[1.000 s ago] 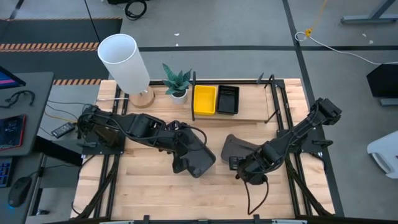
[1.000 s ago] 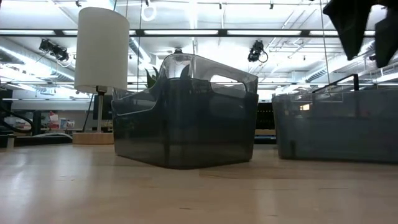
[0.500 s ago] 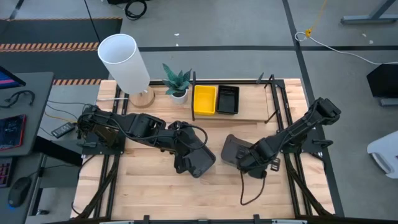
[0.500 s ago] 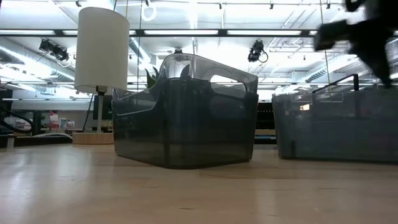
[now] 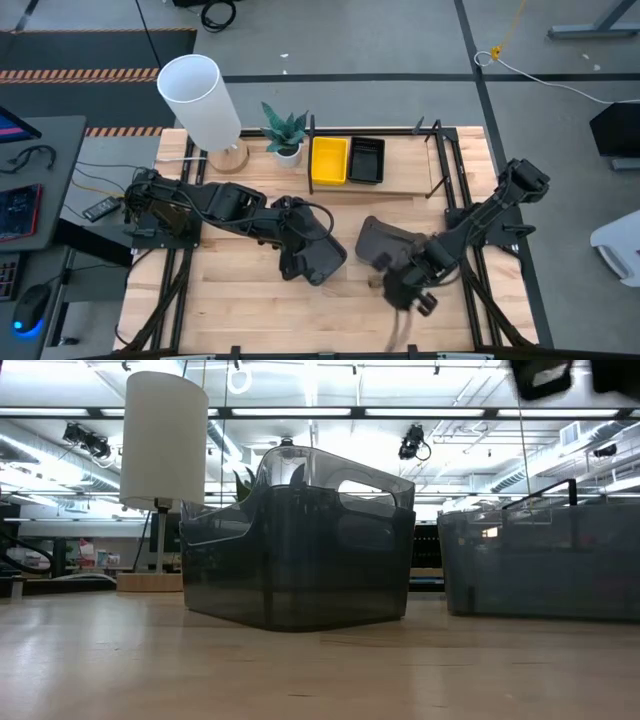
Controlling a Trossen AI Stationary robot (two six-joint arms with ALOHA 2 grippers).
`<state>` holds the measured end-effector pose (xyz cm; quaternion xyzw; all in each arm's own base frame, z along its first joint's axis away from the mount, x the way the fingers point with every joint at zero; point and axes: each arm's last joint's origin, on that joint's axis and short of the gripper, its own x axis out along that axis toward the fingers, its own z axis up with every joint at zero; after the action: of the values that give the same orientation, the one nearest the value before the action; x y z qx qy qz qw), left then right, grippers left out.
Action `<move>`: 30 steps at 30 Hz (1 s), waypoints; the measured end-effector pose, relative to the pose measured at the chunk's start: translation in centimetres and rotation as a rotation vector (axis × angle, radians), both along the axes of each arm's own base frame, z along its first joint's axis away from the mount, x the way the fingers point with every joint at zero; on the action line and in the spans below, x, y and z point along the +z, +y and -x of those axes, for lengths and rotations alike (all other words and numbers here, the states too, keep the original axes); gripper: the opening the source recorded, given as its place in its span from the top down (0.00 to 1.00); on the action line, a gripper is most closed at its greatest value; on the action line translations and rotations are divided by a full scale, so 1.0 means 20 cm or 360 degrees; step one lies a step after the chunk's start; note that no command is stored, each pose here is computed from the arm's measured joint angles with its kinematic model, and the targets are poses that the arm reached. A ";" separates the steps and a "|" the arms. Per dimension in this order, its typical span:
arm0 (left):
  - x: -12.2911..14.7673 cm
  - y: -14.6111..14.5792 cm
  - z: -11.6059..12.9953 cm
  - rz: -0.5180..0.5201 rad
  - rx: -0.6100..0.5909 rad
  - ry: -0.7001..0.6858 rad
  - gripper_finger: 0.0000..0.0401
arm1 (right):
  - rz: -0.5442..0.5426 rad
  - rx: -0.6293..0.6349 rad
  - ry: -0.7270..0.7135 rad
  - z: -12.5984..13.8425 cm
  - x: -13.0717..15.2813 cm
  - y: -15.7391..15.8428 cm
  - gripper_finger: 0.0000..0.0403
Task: Stack baskets on shelf by color
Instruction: Adjust the black bins on the table
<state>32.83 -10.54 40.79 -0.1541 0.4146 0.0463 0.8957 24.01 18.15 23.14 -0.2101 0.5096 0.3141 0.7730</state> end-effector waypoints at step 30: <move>0.00 -0.01 0.00 0.0013 -0.0099 0.0016 0.97 | -0.0376 -0.0724 0.0535 0.08 -0.16 0.00 0.69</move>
<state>32.80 -10.67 40.77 -0.1447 0.4240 0.0175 0.8939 22.39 18.09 19.99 0.0557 0.6243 0.2203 0.7474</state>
